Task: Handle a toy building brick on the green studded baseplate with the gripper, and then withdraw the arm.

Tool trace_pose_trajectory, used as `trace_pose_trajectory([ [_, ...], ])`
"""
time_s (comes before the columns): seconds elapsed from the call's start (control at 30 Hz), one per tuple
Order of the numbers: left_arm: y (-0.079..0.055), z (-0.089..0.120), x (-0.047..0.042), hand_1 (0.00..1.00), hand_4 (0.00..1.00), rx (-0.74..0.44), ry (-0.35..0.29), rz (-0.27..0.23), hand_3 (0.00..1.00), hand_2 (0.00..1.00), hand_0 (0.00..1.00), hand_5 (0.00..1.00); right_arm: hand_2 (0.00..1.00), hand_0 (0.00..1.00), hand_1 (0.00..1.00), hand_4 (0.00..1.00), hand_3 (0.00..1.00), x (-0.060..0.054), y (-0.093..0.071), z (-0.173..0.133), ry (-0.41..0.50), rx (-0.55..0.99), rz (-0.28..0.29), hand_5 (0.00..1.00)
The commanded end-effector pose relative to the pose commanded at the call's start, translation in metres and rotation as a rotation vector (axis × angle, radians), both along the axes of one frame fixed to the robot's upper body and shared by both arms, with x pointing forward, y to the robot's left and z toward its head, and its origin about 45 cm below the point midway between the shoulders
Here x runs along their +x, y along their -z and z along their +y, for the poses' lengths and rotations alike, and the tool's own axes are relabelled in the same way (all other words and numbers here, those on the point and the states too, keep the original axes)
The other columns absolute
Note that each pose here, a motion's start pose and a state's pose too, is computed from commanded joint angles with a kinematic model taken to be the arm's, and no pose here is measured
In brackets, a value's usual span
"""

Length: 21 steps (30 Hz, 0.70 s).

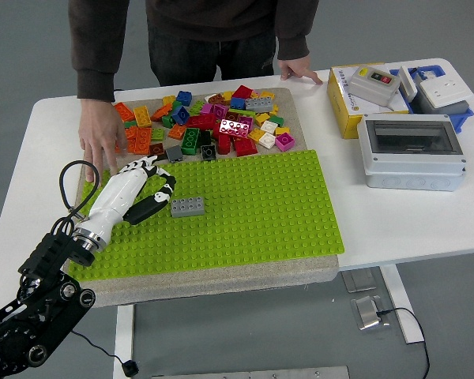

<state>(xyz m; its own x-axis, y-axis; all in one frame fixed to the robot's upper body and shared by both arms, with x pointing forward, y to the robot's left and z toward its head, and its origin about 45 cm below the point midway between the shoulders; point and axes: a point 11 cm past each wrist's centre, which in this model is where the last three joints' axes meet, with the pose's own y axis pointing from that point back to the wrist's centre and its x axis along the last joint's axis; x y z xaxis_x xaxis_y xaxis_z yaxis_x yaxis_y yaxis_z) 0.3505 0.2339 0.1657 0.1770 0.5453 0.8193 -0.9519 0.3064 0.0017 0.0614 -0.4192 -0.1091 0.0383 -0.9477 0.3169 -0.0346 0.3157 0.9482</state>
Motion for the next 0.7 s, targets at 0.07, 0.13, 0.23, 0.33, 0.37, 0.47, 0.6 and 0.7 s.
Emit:
trace_pose_trajectory([
  [0.07, -0.001, 0.006, -0.004, 0.952, 0.51, -0.015, -0.026, -0.007, 0.564, 0.918, 0.998, 0.88, 0.671, 0.653, 0.643, 0.408, 0.505, -0.001, 0.0, 0.0, 0.002, 0.0, 0.002, 0.705],
  [0.13, 0.001, 0.017, -0.0075, 0.952, 0.51, -0.021, -0.062, -0.006, 0.564, 0.918, 0.998, 0.88, 0.671, 0.653, 0.643, 0.408, 0.505, -0.003, 0.0, 0.0, 0.004, 0.0, 0.004, 0.705],
  [0.23, 0.003, 0.035, -0.0107, 0.946, 0.594, -0.025, -0.115, 0.0, 0.574, 0.913, 0.998, 0.701, 0.671, 0.652, 0.643, 0.407, 0.506, -0.004, 0.001, 0.001, 0.006, 0.0, 0.007, 0.706],
  [0.33, 0.004, 0.049, -0.0135, 0.946, 0.594, -0.031, -0.152, 0.01, 0.574, 0.913, 0.998, 0.701, 0.671, 0.652, 0.643, 0.407, 0.506, -0.006, 0.001, 0.001, 0.01, 0.001, 0.008, 0.706],
  [0.37, 0.005, 0.052, -0.0145, 0.946, 0.594, -0.034, -0.16, 0.016, 0.574, 0.913, 0.998, 0.701, 0.671, 0.652, 0.643, 0.407, 0.506, -0.006, 0.001, 0.001, 0.011, 0.001, 0.008, 0.706],
  [0.47, 0.008, 0.056, -0.0174, 0.927, 0.611, -0.056, -0.169, 0.033, 0.618, 0.899, 0.998, 0.625, 0.671, 0.653, 0.643, 0.407, 0.517, -0.006, 0.001, 0.001, 0.014, 0.003, 0.007, 0.706],
  [0.6, 0.009, 0.05, -0.0186, 0.917, 0.599, -0.088, -0.149, 0.037, 0.638, 0.892, 0.988, 0.577, 0.671, 0.652, 0.643, 0.407, 0.519, -0.006, 0.002, 0.002, 0.011, 0.005, 0.007, 0.707],
  [0.7, 0.006, 0.047, -0.0181, 0.917, 0.599, -0.106, -0.138, 0.026, 0.638, 0.892, 0.988, 0.577, 0.671, 0.652, 0.643, 0.407, 0.519, -0.006, 0.002, 0.003, 0.011, 0.007, 0.008, 0.707],
])
